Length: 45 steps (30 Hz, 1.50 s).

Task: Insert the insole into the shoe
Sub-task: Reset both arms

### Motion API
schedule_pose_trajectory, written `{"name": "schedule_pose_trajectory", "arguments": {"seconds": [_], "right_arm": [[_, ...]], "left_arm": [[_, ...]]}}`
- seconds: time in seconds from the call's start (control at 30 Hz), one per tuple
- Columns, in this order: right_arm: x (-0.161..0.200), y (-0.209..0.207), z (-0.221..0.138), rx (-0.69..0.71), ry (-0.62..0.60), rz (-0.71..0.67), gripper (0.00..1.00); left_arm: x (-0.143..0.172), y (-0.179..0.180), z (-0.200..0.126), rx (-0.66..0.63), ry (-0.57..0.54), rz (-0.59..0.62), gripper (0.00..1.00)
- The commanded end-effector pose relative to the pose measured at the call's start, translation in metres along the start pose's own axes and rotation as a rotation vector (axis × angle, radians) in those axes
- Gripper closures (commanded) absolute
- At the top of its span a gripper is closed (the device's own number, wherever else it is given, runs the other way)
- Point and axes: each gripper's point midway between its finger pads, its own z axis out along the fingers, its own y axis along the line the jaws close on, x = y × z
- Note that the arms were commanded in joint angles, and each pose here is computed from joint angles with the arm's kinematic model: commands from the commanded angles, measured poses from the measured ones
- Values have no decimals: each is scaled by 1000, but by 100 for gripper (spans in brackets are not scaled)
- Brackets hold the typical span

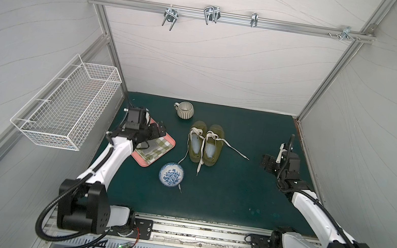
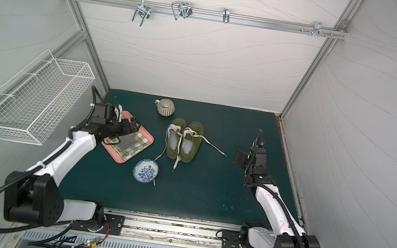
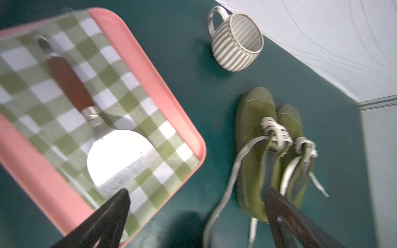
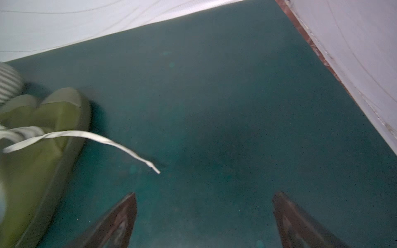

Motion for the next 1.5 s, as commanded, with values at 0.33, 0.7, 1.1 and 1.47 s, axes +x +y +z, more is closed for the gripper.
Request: {"name": "schedule_pose_trajectory", "arguments": {"seconds": [0.33,0.7,1.1,1.47], "right_arm": [[-16,-28,44,51,-146,40,1],[-16,-22,49,13,-303,-74,1],[1,-17,68,-2,-299,-109,1],[0,-15,71,2,-291,-119,1]], "left_arm": [[-18,54,11,-210,-436,233,1],[-6,75,51,-254,-487,263,1],[0,72,67,-249,-450,299,1],[2,67,70,-200,-426,312,1]]}}
